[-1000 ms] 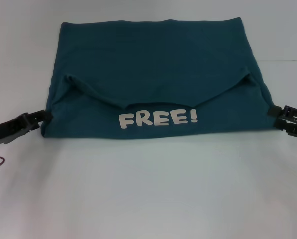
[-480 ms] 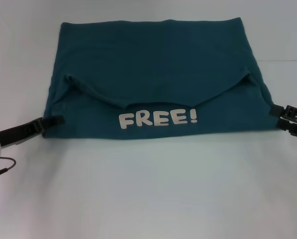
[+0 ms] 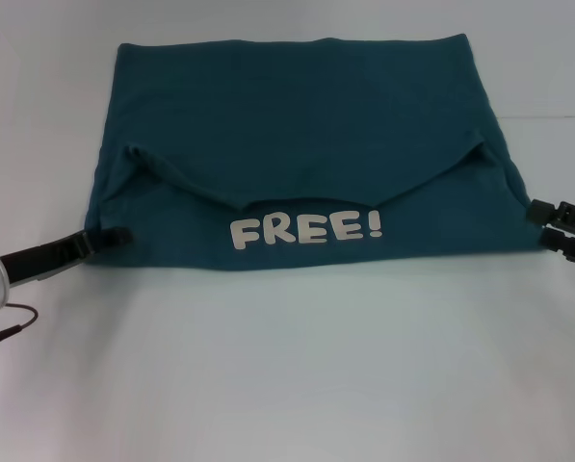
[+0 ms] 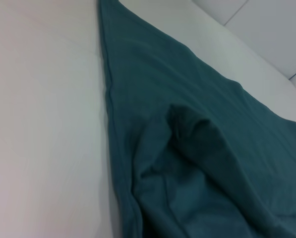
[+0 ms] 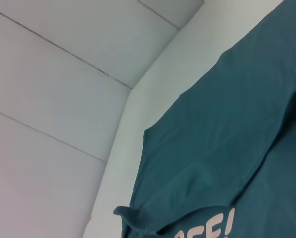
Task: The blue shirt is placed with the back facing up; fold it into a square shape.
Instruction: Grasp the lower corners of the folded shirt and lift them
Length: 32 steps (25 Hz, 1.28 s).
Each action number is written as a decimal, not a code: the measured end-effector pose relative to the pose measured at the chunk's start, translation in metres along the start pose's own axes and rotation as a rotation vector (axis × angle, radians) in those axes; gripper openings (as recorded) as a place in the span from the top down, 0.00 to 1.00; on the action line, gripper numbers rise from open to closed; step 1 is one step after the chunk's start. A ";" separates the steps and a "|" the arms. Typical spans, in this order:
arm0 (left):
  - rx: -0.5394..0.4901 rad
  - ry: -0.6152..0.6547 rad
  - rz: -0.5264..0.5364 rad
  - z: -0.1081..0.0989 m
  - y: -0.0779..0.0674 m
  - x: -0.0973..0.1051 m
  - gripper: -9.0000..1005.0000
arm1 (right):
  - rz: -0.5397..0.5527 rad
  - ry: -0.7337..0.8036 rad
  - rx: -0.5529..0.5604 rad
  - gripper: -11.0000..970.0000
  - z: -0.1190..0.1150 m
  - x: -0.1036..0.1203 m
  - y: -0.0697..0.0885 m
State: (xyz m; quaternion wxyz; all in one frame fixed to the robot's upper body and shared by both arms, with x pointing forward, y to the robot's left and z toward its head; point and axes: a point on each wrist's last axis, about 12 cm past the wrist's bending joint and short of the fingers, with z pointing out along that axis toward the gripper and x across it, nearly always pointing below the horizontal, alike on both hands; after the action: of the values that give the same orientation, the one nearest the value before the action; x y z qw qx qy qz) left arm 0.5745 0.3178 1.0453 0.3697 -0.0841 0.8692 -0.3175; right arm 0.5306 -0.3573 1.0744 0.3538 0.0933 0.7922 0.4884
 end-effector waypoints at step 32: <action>0.102 0.001 -0.043 0.003 -0.027 -0.041 0.95 | -0.187 0.238 0.400 0.13 0.016 -0.101 0.030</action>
State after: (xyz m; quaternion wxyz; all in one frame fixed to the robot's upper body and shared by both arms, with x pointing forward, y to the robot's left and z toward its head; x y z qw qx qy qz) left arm 0.6036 0.3108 1.0842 0.3661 -0.0835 0.8500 -0.3695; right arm 0.6088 -0.3807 1.1432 0.2764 0.0295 0.9143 0.2947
